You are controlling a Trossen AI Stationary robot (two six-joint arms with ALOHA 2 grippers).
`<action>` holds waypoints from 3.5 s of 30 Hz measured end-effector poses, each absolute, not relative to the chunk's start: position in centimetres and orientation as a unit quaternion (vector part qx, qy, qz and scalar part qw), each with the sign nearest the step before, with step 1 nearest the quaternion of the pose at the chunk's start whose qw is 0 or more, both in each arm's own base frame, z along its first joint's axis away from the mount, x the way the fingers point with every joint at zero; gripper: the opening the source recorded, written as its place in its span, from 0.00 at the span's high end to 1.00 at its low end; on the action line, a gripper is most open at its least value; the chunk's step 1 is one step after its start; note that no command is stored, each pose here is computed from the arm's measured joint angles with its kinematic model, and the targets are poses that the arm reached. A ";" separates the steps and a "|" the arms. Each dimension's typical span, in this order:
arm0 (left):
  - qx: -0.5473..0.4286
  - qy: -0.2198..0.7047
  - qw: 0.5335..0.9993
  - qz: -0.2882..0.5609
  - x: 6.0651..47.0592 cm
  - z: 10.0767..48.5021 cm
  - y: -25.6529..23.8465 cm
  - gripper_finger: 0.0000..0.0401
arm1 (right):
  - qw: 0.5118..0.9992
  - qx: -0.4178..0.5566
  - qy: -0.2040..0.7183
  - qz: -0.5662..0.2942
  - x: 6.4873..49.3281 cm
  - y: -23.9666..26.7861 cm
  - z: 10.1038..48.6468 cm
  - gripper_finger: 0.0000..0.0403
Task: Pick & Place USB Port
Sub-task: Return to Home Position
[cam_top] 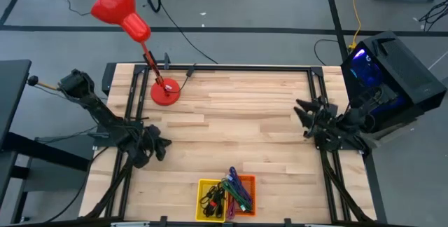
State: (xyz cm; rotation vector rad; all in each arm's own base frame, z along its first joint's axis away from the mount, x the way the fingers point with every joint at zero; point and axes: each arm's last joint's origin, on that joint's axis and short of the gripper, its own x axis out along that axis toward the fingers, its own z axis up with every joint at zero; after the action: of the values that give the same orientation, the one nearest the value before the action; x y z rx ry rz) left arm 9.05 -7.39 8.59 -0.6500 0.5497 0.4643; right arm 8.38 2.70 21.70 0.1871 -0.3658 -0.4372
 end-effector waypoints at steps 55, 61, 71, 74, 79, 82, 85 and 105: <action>-0.687 -0.204 0.683 0.141 9.3 17.5 0.4 0.94 | 0.795 0.167 -0.260 -0.521 5.3 -2.1 22.6 0.56; -0.683 -0.215 0.681 0.154 9.3 17.5 0.7 0.94 | 0.796 0.167 -0.260 -0.521 5.3 -2.1 22.6 0.56; -0.683 -0.215 0.681 0.155 9.3 17.5 0.7 0.94 | 0.797 0.164 -0.257 -0.521 5.4 -2.1 22.5 0.56; -0.679 -0.229 0.676 0.171 9.2 17.5 0.8 0.94 | 0.797 0.164 -0.256 -0.521 5.4 -2.1 22.5 0.56; -0.570 -0.233 0.749 0.244 9.0 17.4 1.1 0.94 | 0.794 0.180 -0.267 -0.515 5.5 -2.1 22.5 0.56; -0.458 -0.190 0.828 0.261 9.1 17.5 1.0 0.94 | 0.810 0.210 -0.261 -0.482 6.3 -1.8 21.8 0.56; -0.351 -0.148 0.887 0.260 9.2 17.5 0.9 0.94 | 0.888 0.194 -0.206 -0.363 8.0 -1.0 20.1 0.56; 0.011 -0.027 0.992 0.125 9.7 17.1 -0.1 0.94 | 0.997 0.070 -0.024 -0.038 9.7 1.1 17.2 0.56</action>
State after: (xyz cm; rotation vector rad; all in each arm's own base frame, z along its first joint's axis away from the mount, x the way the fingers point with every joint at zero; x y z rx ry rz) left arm 9.66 -0.08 17.13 0.0212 -0.0533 0.2506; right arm 9.67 1.10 17.20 0.1404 -0.0484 -0.0756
